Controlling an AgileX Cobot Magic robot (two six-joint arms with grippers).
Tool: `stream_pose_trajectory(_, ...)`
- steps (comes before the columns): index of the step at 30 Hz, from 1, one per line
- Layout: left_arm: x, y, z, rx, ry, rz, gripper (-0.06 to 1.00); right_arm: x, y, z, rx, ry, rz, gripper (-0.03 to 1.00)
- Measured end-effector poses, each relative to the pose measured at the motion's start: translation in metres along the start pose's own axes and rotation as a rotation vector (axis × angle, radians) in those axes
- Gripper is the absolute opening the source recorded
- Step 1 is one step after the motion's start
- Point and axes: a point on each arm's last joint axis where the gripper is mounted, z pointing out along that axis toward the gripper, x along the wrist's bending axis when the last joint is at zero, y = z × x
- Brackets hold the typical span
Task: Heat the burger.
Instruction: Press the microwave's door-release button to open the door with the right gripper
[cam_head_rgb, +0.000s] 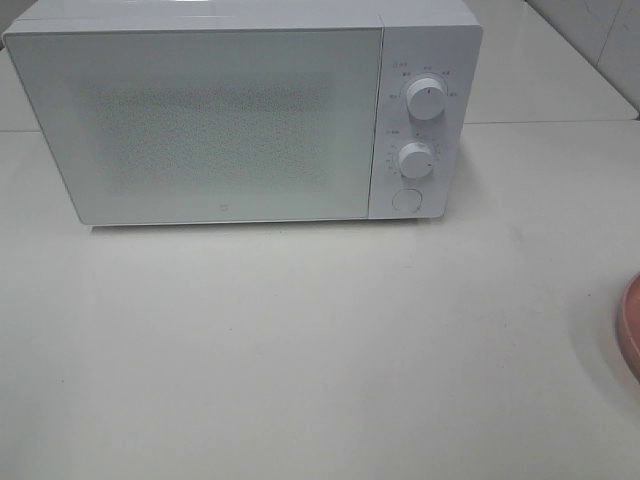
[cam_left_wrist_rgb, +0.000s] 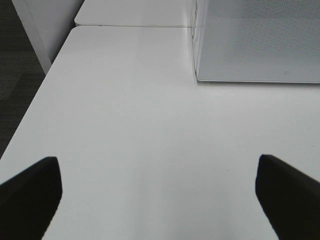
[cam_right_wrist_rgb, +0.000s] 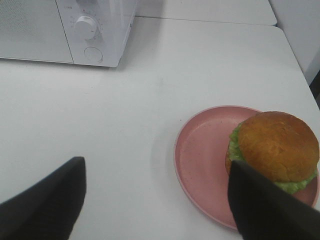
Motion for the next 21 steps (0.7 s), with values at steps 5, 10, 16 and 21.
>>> stream_pose_trajectory(5,0.0,0.0,0.0,0.0,0.0,0.0,0.97,0.0,0.0,0.0,0.0,0.0,0.0,0.75)
stream_pose_trajectory(10,0.0,0.0,0.0,0.0,0.0,0.0,0.97,0.0,0.0,0.0,0.0,0.0,0.0,0.75)
stream_pose_trajectory(16,0.0,0.0,0.0,0.0,0.0,0.0,0.97,0.0,0.0001,0.0,-0.001,0.0,0.002,0.75)
stream_pose_trajectory(21,0.0,0.0,0.0,0.0,0.0,0.0,0.97,0.0002,0.0087,0.0054,0.013,0.001,0.001,0.75)
